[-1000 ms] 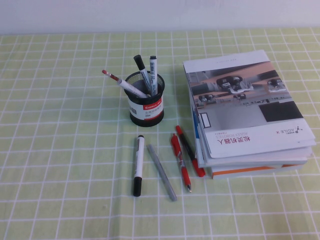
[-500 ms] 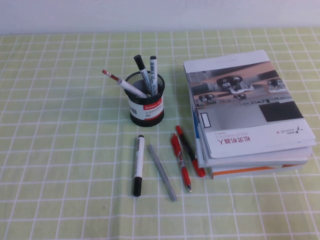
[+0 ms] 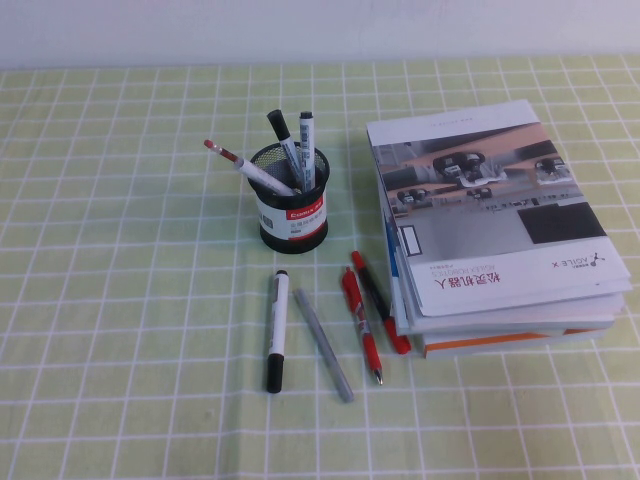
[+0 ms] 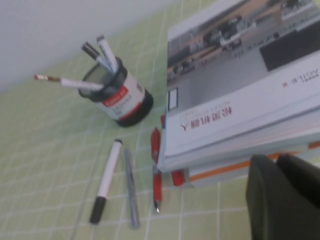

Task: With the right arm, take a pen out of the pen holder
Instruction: 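Take a marker out of the pen holder and lay it on the table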

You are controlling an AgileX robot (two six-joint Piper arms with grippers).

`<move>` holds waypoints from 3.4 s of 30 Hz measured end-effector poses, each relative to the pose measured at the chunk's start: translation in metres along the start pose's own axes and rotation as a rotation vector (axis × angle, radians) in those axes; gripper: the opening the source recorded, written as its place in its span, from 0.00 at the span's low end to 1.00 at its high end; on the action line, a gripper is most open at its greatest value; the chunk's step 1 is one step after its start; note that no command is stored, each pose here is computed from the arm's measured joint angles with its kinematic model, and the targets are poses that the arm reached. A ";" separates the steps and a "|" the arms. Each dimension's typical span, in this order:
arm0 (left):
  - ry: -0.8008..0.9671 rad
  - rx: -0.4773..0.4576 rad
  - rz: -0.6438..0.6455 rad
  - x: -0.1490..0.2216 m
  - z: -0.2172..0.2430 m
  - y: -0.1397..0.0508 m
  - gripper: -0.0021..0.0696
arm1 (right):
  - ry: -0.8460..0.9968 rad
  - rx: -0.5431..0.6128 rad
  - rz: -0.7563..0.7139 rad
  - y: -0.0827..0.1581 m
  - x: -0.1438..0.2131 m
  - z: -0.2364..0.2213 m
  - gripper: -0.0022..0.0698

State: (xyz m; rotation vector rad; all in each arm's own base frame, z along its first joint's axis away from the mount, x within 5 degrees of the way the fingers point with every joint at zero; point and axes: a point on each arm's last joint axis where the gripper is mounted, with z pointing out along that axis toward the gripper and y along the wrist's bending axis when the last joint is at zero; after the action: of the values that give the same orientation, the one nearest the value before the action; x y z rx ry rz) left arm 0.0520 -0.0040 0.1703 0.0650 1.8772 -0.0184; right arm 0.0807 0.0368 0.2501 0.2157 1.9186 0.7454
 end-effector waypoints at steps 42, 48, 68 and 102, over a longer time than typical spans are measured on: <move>0.000 0.000 0.000 0.000 0.000 0.000 0.02 | 0.275 -0.172 -0.551 0.146 -0.034 0.295 0.45; 0.000 0.000 0.000 0.000 0.000 0.000 0.02 | 0.099 -0.113 -0.598 0.140 -0.038 0.321 0.55; 0.000 0.000 0.000 0.000 0.000 0.000 0.02 | 0.023 -0.094 -0.598 0.140 -0.027 0.373 0.55; 0.000 0.000 0.000 0.000 0.000 0.000 0.02 | -0.008 -0.069 -0.571 0.131 -0.011 0.409 0.46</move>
State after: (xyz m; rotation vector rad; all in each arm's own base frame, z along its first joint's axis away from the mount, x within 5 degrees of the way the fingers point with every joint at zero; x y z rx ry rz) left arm 0.0520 -0.0040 0.1703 0.0650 1.8772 -0.0184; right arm 0.4189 0.3002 0.2179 -0.3608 1.8139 0.4205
